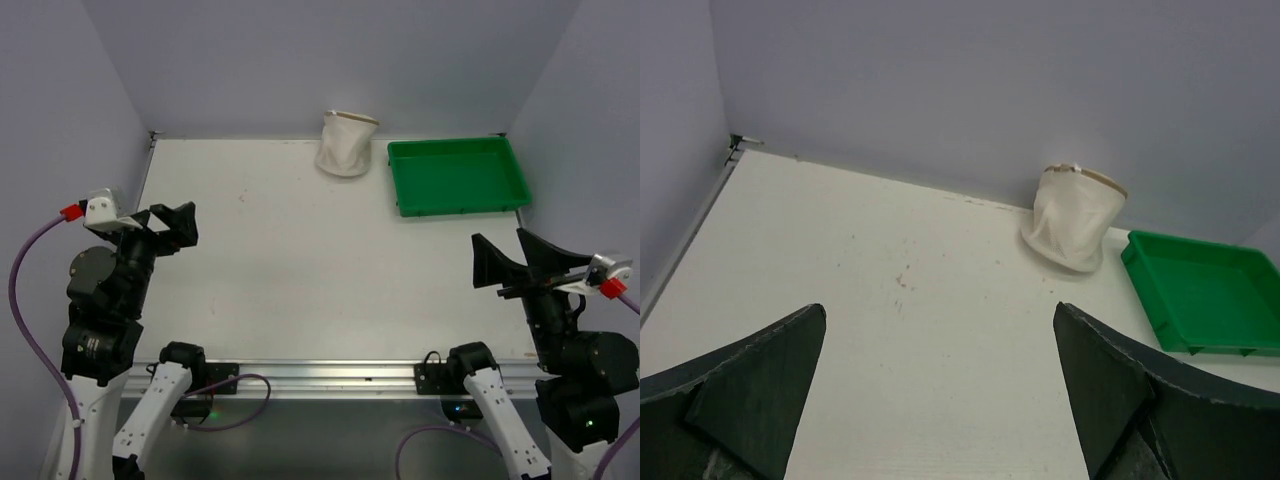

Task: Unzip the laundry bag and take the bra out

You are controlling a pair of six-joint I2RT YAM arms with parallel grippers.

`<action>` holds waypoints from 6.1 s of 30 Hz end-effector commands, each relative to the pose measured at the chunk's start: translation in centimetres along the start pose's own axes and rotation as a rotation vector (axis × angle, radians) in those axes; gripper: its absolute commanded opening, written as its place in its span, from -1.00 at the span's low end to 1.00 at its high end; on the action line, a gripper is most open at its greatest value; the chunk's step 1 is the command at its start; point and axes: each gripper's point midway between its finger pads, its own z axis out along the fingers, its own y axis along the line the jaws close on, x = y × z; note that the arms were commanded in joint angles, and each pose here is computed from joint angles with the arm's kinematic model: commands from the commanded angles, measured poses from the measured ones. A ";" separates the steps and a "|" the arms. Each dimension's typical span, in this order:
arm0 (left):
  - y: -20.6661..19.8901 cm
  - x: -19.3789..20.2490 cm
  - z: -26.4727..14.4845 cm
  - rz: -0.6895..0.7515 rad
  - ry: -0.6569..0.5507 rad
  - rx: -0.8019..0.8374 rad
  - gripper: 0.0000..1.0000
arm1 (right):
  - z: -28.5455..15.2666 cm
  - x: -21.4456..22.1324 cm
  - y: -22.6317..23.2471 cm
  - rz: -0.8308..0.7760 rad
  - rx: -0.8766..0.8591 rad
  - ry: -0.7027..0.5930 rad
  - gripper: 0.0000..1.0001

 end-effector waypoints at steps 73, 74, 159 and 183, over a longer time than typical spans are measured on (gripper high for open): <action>4.6 16.1 8.6 0.094 0.290 -0.126 1.00 | 35.3 44.2 0.8 0.689 0.119 0.798 -1.00; 4.3 16.2 8.6 0.091 0.292 -0.114 1.00 | 32.5 45.3 0.9 0.677 0.114 0.861 -1.00; -13.4 27.7 5.9 -0.694 0.604 0.143 -1.00 | 2.3 35.4 17.7 0.089 -0.001 0.985 -0.04; -13.5 27.3 5.3 -0.670 0.583 0.141 -1.00 | 4.4 37.3 16.6 0.093 0.138 0.979 -0.48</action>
